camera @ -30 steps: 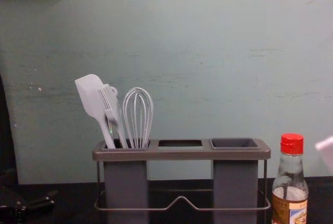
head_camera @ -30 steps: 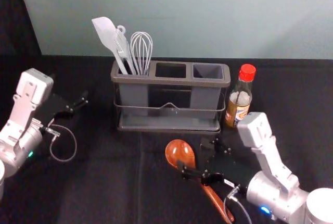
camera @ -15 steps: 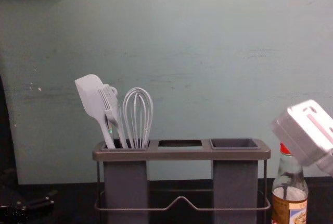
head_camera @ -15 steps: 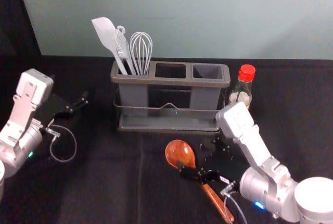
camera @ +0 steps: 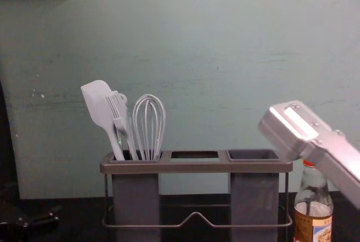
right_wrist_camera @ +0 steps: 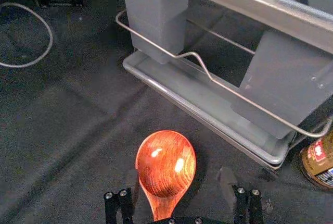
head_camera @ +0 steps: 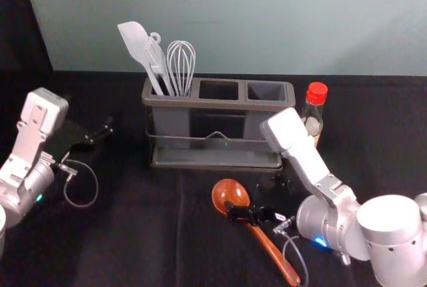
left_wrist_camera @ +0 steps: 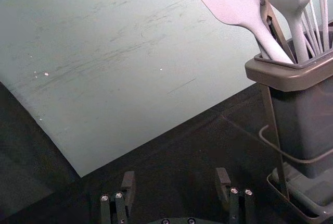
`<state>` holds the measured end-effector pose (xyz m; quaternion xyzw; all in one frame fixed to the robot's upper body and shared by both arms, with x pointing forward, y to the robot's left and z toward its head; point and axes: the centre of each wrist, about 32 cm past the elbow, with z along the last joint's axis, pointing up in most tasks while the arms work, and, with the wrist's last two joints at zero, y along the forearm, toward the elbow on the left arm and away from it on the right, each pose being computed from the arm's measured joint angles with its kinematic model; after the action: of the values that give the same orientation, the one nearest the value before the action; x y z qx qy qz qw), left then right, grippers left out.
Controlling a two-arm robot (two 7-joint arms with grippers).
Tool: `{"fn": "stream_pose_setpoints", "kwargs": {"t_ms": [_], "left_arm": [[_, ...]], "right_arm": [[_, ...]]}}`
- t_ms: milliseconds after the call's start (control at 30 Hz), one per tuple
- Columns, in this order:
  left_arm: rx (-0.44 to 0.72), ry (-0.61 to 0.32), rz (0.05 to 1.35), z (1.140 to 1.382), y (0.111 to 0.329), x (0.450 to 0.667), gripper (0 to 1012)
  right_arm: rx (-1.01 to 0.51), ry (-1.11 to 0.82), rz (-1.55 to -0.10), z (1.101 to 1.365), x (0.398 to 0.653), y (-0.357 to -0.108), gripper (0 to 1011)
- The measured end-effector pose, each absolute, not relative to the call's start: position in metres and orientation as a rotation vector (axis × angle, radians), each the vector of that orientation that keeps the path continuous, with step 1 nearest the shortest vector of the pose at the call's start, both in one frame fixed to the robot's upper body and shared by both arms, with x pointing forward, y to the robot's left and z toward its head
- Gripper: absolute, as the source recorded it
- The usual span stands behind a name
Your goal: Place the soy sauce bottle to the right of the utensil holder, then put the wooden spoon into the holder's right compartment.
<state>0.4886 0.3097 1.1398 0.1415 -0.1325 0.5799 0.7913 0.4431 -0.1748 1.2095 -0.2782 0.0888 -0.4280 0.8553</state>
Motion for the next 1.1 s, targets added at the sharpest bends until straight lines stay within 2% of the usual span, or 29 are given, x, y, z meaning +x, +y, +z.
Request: {"fn": "stream_pose_setpoints", "kwargs": {"t_ms": [567, 1100], "left_arm": [[0.304, -0.285, 1.248, 1.140, 0.310, 0.489, 1005], [0.305, -0.285, 1.248, 1.140, 0.310, 0.489, 1005]], "right_arm": [[-0.636, 0.209, -0.877, 1.205, 0.465, -0.151, 1004], [-0.650, 0.231, -0.867, 1.196, 0.472, -0.145, 1004]]}}
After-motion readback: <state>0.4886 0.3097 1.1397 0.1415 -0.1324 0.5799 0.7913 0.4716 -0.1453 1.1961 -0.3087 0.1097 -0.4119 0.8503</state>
